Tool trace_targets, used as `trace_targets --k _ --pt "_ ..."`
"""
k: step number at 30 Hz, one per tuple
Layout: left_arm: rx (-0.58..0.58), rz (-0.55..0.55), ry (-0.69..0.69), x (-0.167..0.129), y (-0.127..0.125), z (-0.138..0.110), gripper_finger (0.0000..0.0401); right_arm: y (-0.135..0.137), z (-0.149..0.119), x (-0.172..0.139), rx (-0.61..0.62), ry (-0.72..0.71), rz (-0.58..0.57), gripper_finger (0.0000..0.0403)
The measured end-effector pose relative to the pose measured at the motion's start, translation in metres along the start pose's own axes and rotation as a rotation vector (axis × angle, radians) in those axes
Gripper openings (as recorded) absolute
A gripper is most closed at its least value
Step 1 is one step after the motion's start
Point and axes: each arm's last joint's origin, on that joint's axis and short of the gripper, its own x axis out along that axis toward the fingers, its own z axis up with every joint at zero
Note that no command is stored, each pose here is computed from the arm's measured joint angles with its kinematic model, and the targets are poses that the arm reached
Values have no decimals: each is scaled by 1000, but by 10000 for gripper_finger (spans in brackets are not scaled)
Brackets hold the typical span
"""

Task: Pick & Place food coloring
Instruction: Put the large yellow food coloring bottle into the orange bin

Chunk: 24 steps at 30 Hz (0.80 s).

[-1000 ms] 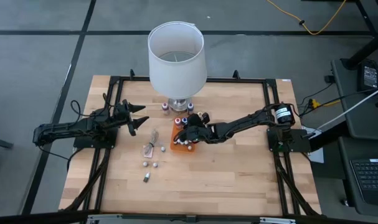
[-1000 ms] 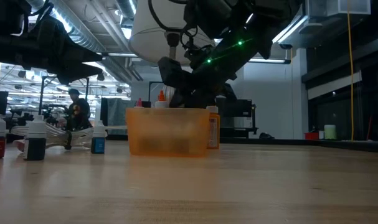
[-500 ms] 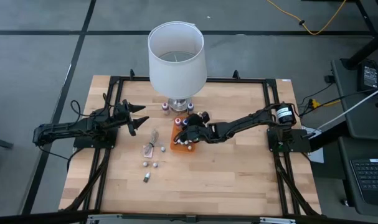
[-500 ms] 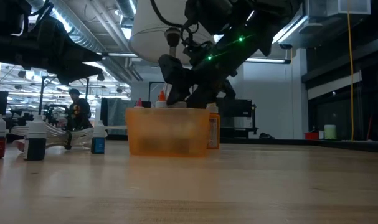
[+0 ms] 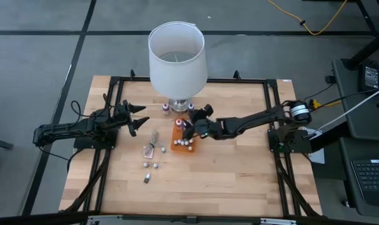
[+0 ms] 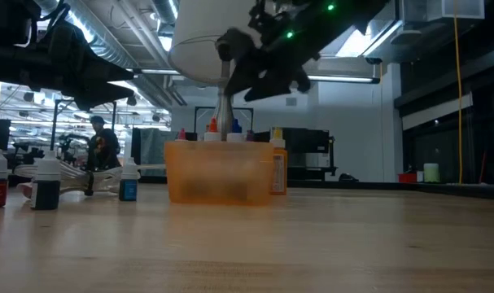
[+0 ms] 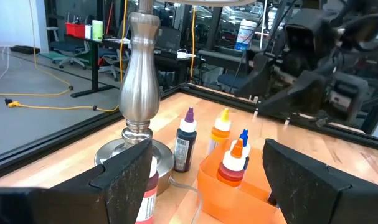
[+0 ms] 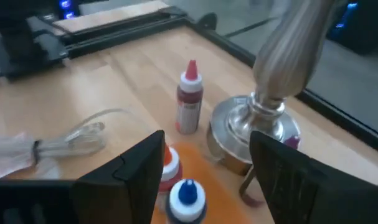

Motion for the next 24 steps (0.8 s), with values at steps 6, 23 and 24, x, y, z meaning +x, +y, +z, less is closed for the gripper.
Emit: trace_targets --k 6,23,24 --pt "0 0 0 0 0 0 294 -22 8 -21 -90 74 150 236" --pt "0 1 0 0 0 0 294 -114 -41 -47 -291 333 441 236" --pt "0 1 0 0 0 0 294 -119 -43 -46 -294 340 442 236"
